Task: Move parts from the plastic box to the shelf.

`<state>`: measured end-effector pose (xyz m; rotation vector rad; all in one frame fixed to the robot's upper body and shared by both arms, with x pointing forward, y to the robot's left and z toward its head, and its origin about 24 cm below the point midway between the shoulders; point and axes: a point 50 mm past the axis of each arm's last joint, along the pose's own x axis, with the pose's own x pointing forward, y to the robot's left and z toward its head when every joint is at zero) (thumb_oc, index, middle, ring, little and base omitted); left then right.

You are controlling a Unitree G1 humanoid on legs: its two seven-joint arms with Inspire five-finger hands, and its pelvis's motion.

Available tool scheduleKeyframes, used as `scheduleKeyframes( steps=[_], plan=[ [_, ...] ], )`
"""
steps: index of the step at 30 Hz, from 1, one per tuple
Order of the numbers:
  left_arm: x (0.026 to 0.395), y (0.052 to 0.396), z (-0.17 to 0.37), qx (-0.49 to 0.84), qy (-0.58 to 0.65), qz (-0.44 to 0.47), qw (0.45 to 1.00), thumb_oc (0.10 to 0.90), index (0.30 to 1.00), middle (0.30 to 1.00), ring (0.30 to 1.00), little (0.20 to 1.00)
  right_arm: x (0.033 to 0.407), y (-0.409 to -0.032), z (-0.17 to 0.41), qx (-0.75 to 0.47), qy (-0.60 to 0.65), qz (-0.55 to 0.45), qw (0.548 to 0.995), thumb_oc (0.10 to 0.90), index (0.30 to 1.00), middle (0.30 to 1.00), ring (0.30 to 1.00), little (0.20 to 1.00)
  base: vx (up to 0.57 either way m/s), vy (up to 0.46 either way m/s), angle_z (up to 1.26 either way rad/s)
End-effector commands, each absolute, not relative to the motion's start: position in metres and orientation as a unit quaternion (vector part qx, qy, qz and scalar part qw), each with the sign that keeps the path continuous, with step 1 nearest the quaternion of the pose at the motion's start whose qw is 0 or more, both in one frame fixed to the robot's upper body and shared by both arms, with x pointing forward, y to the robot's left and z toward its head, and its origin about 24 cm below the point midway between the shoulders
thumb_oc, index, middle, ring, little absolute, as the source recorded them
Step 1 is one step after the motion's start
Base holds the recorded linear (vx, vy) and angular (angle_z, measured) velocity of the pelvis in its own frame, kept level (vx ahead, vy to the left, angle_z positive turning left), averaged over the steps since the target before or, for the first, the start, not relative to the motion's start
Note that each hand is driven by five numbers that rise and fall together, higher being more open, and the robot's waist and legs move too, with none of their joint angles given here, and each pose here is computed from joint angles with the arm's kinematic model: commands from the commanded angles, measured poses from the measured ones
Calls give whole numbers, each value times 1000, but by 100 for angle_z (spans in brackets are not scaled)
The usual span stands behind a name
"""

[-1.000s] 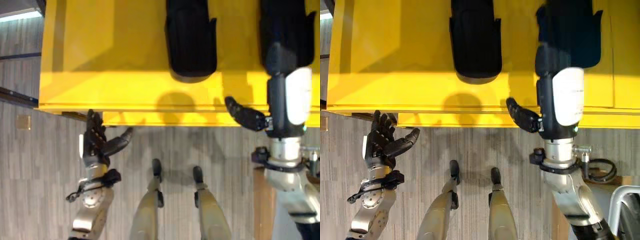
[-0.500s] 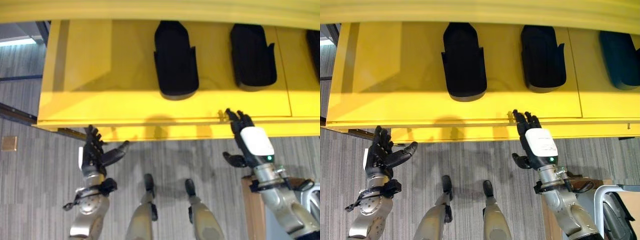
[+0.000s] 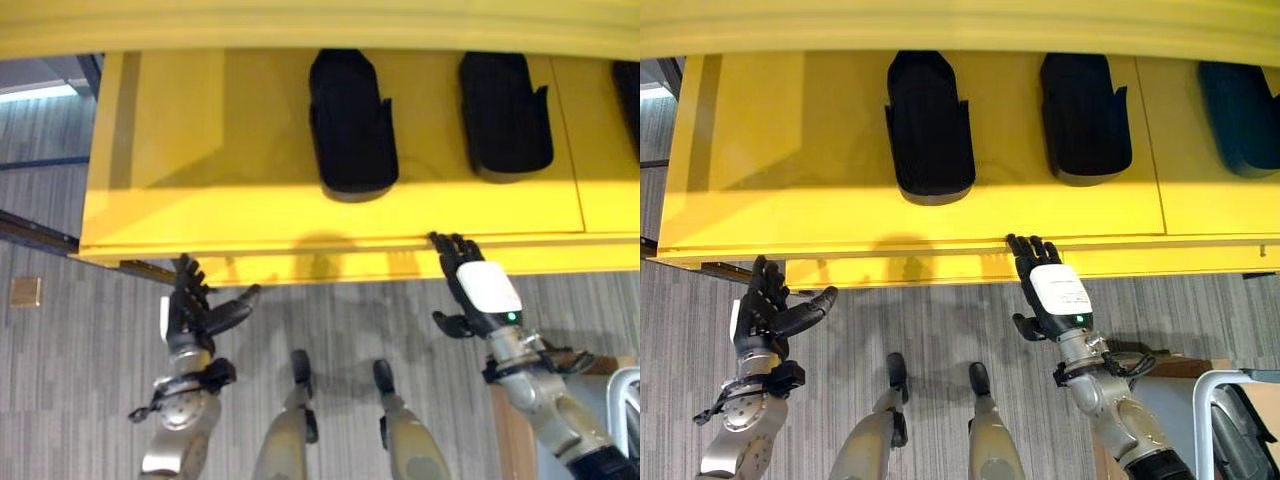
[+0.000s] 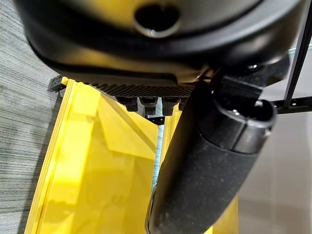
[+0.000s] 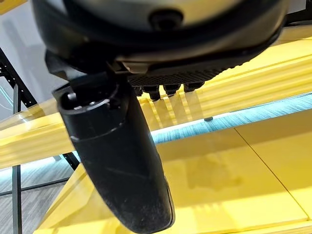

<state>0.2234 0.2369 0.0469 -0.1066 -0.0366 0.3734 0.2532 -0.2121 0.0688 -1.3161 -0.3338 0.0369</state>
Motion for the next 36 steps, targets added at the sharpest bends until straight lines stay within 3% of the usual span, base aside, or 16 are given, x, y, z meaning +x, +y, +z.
scheduleKeyframes(
  steps=[1,26,36],
  plan=[
    [253,219,99,-52,-161,136,976,900,1000,1000,1000,1000,266,-190,101,-605,-253,14,755,900,1000,1000,1000,1000,0,0,0],
    [252,225,97,-85,-154,160,971,900,1000,1000,1000,1000,275,-153,155,-589,-375,34,715,900,1000,1000,1000,1000,5,-2,3],
    [249,231,95,-85,-152,178,968,900,1000,1000,1000,1000,280,-146,153,-578,-369,47,727,900,1000,1000,1000,1000,0,0,0]
  ],
)
